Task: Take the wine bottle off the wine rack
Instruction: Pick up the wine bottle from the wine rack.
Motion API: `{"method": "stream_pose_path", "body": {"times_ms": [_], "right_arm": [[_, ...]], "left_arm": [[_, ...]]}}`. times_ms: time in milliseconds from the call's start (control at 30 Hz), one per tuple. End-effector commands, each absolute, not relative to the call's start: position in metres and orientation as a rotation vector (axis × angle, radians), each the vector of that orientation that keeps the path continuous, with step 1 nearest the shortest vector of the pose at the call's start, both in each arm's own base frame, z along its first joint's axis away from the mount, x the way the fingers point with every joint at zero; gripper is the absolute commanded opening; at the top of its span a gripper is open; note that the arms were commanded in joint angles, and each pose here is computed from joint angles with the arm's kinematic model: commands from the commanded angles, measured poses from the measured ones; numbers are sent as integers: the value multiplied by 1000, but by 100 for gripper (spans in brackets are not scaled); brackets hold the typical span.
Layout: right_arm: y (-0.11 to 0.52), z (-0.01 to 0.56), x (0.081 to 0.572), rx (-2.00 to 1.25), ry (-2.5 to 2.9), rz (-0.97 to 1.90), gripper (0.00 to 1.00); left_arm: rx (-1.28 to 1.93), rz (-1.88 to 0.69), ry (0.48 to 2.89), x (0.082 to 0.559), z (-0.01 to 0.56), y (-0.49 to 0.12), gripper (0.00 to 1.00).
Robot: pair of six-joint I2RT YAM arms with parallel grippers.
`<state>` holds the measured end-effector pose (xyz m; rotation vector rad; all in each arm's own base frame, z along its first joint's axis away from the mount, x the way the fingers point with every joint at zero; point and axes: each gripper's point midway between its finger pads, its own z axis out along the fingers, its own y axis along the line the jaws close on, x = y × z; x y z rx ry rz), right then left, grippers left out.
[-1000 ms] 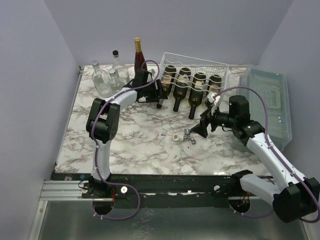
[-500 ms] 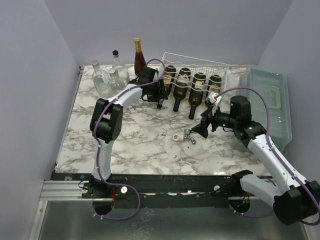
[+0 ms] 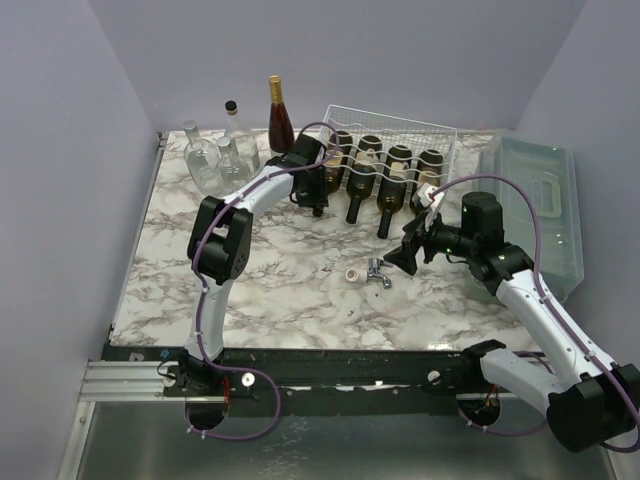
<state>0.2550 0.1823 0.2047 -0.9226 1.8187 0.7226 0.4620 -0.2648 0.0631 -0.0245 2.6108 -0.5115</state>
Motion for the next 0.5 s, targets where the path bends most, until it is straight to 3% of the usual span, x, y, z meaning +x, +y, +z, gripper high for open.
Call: {"method": "stream_pose_path", "body": {"times_ms": [0, 267, 467], "right_arm": [[178, 207, 258, -919, 1802, 683, 100], [177, 207, 259, -919, 1803, 674, 99], [177, 207, 259, -919, 1803, 674, 100]], "left_arm": [[16, -439, 2614, 465, 63, -264, 36], [161, -471, 2623, 457, 62, -268, 17], [239, -385, 2588, 450, 72, -256, 10]]}}
